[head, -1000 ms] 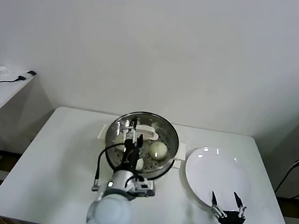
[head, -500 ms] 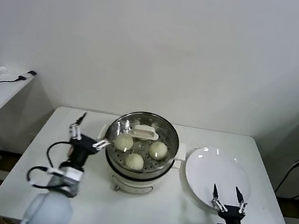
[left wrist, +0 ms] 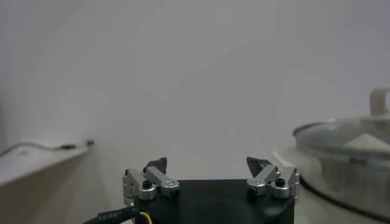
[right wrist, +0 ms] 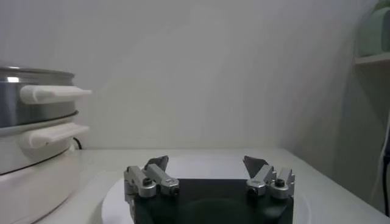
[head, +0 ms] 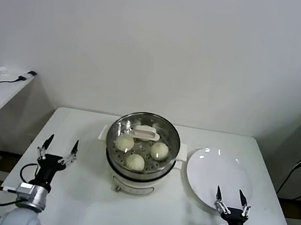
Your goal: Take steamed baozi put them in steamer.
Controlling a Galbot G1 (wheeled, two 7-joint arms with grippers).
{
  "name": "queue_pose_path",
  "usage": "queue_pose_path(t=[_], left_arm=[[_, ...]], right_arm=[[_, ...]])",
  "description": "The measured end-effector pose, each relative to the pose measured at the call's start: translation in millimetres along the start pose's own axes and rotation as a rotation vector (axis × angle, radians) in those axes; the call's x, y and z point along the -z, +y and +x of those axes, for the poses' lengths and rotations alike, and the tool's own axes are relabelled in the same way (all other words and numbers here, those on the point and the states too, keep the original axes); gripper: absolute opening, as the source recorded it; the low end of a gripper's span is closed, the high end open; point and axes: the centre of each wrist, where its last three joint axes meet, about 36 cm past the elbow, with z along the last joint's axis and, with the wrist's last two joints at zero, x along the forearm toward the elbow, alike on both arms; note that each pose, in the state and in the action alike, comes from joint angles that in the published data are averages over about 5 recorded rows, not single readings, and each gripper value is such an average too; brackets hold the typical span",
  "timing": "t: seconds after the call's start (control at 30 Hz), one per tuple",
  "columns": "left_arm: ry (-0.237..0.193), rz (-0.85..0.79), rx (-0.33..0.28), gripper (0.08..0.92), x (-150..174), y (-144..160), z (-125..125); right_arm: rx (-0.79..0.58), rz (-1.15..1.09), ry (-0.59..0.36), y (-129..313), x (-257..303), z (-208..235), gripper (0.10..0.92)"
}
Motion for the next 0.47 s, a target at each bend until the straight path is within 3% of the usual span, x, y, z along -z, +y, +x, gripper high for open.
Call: queue_pose_path(t=[0.47], left_arm=[[0.026,0.061,0.022,0.823,-36,6,21]], right_arm=[[-0.001,-0.006,-0.007,1,0,-3,0.823]])
